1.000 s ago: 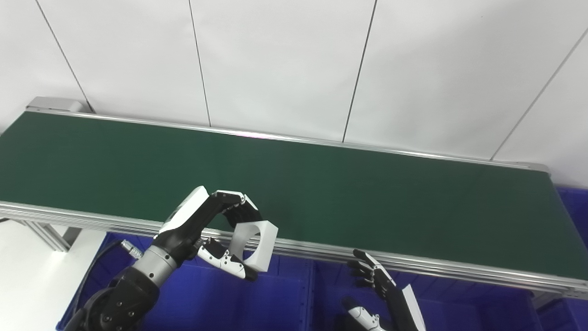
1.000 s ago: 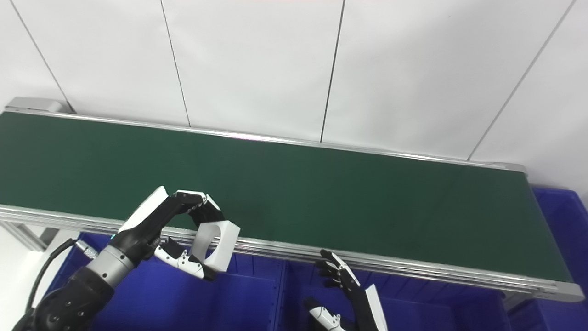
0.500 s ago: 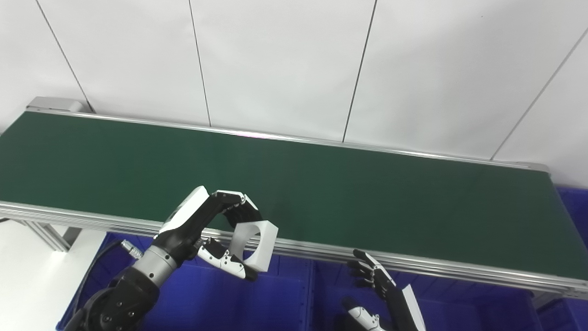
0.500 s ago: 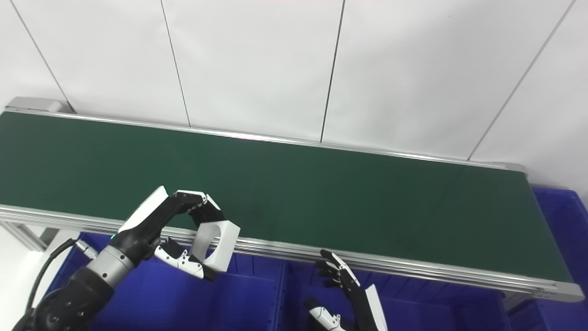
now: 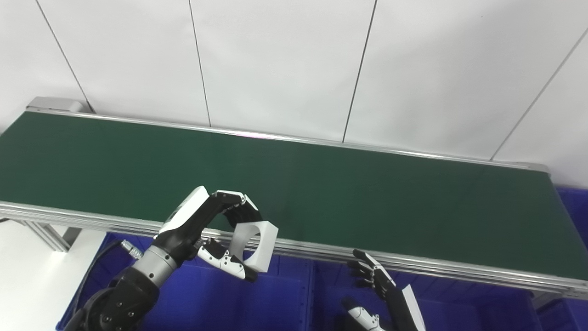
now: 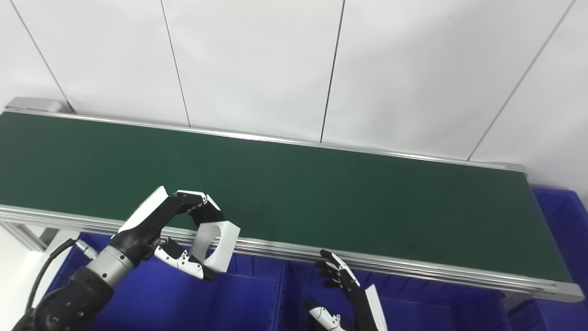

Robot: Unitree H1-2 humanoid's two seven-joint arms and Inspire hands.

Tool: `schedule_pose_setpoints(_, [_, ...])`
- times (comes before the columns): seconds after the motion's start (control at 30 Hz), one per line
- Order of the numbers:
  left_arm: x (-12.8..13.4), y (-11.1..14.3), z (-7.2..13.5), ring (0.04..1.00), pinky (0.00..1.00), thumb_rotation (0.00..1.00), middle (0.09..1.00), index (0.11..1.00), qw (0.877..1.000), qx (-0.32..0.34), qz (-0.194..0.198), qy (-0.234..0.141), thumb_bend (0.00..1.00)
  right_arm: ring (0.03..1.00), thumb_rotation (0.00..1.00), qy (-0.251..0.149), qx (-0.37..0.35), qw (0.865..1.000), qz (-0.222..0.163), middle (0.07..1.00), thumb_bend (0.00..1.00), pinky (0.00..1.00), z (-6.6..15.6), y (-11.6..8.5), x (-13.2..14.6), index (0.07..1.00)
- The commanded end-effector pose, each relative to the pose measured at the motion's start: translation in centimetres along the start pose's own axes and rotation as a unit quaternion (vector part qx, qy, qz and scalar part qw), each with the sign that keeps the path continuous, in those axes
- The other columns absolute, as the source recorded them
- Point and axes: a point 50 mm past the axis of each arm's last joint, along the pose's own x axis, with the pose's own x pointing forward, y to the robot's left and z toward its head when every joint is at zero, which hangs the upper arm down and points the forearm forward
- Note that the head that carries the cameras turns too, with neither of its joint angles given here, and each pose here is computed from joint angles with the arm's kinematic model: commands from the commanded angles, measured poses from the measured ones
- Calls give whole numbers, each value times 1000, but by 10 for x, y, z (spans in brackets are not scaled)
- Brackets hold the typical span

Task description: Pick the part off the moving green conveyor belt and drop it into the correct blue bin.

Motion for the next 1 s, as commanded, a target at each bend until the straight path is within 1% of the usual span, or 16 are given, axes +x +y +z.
schedule_pose_setpoints(0.0, [1,6,8,485,483,0,514,453,1000,7,8,-28,500,756,594,-45,5,999,-6,790,616,680,12,-1,4,868])
schedule_pose_setpoints(0.97, [1,6,8,485,483,0,514,453,1000,7,8,-28,500,756,594,-45,5,999,-6,790,616,680,12,-1,4,868])
